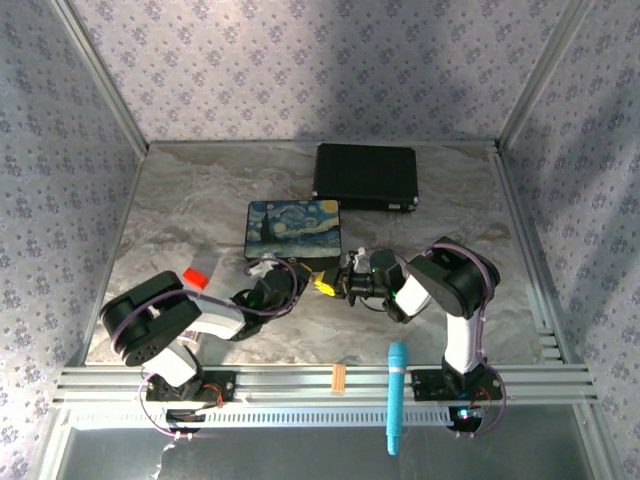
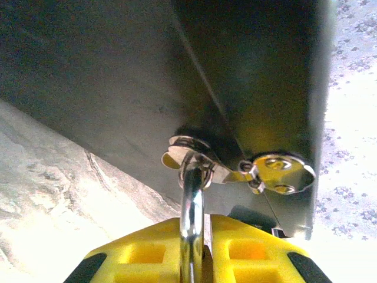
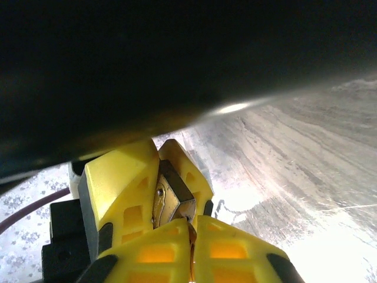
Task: Unlock the padlock with the key
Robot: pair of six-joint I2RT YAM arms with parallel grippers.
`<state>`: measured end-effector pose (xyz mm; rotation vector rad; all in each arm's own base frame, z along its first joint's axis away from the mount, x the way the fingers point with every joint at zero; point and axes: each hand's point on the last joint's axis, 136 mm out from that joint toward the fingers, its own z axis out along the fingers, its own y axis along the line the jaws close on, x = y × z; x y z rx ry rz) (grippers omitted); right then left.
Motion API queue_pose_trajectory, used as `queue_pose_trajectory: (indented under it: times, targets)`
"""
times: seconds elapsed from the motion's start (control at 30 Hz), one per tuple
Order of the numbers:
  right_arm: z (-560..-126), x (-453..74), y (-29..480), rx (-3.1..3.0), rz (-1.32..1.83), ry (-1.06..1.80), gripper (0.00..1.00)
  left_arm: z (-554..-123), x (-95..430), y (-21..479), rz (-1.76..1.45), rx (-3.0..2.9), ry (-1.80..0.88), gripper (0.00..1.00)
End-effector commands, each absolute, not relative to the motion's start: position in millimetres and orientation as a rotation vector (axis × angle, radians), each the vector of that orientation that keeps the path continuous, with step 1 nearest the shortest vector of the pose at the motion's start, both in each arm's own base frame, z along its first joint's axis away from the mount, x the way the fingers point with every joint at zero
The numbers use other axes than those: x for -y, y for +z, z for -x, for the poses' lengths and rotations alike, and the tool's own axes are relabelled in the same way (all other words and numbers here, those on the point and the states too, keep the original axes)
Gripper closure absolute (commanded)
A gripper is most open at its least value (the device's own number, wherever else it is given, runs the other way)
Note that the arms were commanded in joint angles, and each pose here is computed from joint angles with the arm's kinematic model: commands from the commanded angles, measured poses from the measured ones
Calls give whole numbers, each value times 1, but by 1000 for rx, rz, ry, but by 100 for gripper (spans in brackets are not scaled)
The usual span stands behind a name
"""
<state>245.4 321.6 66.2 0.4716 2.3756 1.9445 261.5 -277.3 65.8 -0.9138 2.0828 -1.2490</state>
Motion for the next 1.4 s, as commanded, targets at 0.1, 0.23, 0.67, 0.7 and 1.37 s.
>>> queue_pose_trajectory:
  times: [0.1,0.23,0.67,0.7,1.37]
  targets:
    - [-258,-314,83,-2282,-434,1858,65,-234,315,80,836,-2201,-1392,100]
    - [-242,-291,53,-2423,-507,1682,54,-235,307,72,882,-2227,-1329,100]
    - [-215,-197,88,-2506,230,531,29,-232,277,65,905,-2267,-1109,100]
    - [-215,-191,92,-2490,272,471,25,-232,277,65,905,-2270,-1113,100]
    - [-190,-315,87,-1904,1221,345,62,-225,292,65,889,-2345,-1159,100]
